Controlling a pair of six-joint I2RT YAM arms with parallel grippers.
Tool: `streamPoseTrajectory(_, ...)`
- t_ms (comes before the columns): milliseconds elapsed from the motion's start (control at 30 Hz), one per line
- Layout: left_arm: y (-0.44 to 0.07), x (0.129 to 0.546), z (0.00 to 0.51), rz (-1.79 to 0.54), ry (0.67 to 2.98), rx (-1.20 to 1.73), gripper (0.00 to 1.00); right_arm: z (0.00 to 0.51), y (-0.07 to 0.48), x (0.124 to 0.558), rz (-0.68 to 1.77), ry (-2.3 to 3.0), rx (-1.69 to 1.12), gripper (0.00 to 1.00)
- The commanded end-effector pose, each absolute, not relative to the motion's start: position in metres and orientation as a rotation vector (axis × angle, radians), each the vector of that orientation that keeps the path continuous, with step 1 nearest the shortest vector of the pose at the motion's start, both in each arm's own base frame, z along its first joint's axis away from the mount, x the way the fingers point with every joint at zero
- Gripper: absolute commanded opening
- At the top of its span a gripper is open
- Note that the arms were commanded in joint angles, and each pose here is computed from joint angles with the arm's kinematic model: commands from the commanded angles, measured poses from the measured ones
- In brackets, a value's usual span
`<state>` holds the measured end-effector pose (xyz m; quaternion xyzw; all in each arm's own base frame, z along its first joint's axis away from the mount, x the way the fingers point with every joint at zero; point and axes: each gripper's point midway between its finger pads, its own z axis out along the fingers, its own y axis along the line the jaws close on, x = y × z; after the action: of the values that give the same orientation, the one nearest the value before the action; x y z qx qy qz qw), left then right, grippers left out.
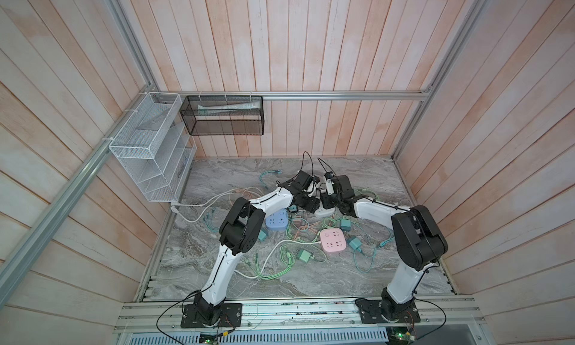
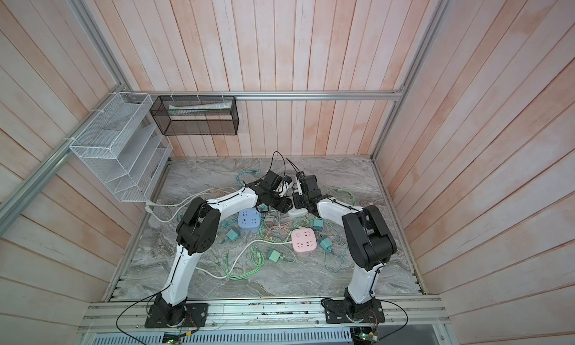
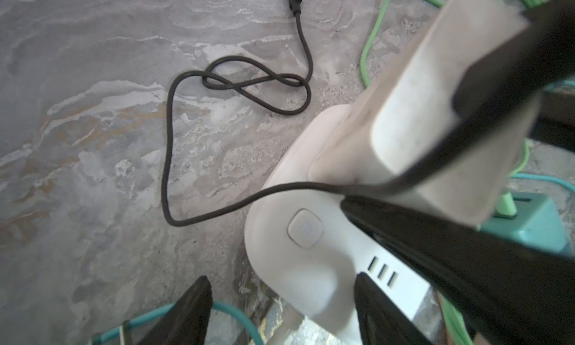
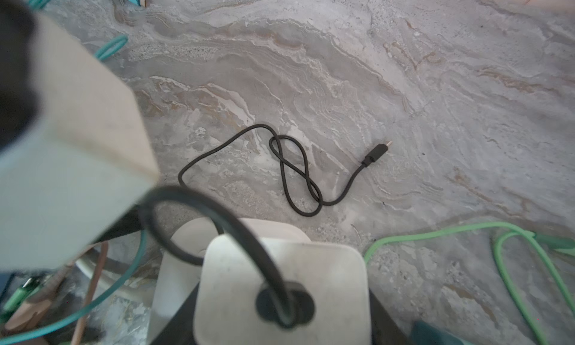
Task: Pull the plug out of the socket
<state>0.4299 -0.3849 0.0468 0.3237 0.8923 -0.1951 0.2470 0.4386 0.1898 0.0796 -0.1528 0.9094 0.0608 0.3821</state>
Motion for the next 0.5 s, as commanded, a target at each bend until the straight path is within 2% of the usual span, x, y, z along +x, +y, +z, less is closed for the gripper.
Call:
streamPoseTrajectory(0,-0.3677,0.3999,-0.0161,-0.44,2.618,0.96,0.74,0.1208,0.1974,0.4543,0.084,2.196,-0.4,0.23)
streamPoseTrajectory(167,-0.3675,0.3978,-0.0201,-0.438,2.63,0.966,0.74,0.1166,0.1916,0.4551,0.008,2.205,-0.408,0.23)
streamPoseTrajectory(467,-0.3676,0.3977,-0.0241,-0.437,2.644,0.964,0.74,0.1229,0.1986,0.451,0.088,2.164,-0.384,0.23)
